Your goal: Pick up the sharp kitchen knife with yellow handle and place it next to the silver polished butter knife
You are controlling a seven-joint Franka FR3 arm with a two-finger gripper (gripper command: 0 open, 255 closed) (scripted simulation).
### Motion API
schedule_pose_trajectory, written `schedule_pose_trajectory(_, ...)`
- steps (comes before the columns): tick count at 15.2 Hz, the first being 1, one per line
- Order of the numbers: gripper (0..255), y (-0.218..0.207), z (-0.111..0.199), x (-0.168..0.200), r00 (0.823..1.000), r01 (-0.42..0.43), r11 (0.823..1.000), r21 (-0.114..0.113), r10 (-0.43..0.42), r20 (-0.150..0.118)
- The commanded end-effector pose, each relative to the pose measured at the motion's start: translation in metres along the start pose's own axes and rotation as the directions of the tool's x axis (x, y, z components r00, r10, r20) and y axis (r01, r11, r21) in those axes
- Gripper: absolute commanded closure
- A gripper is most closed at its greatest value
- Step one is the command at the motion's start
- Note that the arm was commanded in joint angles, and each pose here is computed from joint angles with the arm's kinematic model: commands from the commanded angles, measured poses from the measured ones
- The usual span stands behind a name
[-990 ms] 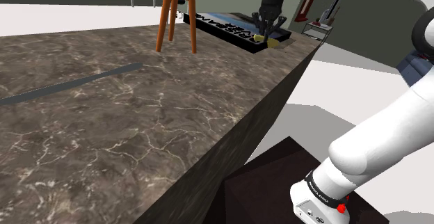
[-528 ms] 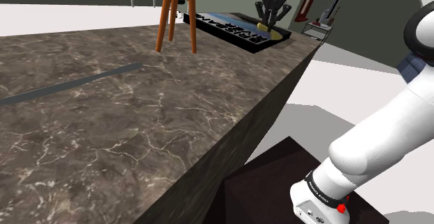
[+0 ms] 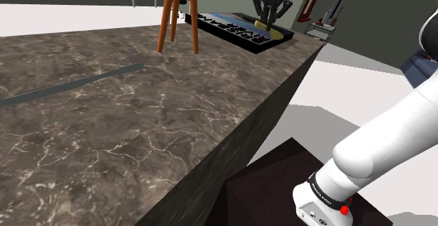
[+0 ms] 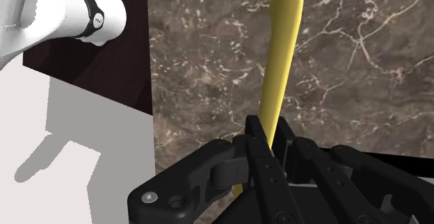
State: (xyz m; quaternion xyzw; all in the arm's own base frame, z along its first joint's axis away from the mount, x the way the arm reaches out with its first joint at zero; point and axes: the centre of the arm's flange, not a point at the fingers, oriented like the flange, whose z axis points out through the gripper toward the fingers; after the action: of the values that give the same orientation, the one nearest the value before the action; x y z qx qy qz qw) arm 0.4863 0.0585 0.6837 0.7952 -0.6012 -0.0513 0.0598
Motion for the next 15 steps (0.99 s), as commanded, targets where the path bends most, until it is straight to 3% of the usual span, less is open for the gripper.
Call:
schedule_pose_trajectory(1, 255, 0.007, 0.006, -0.029, 1.000, -0.002, 1.000, -0.001, 0.002, -0.001)
schedule_pose_trajectory(15, 255, 0.033, 0.020, -0.211, 1.000, -0.002, 1.000, -0.001, 0.002, -0.001)
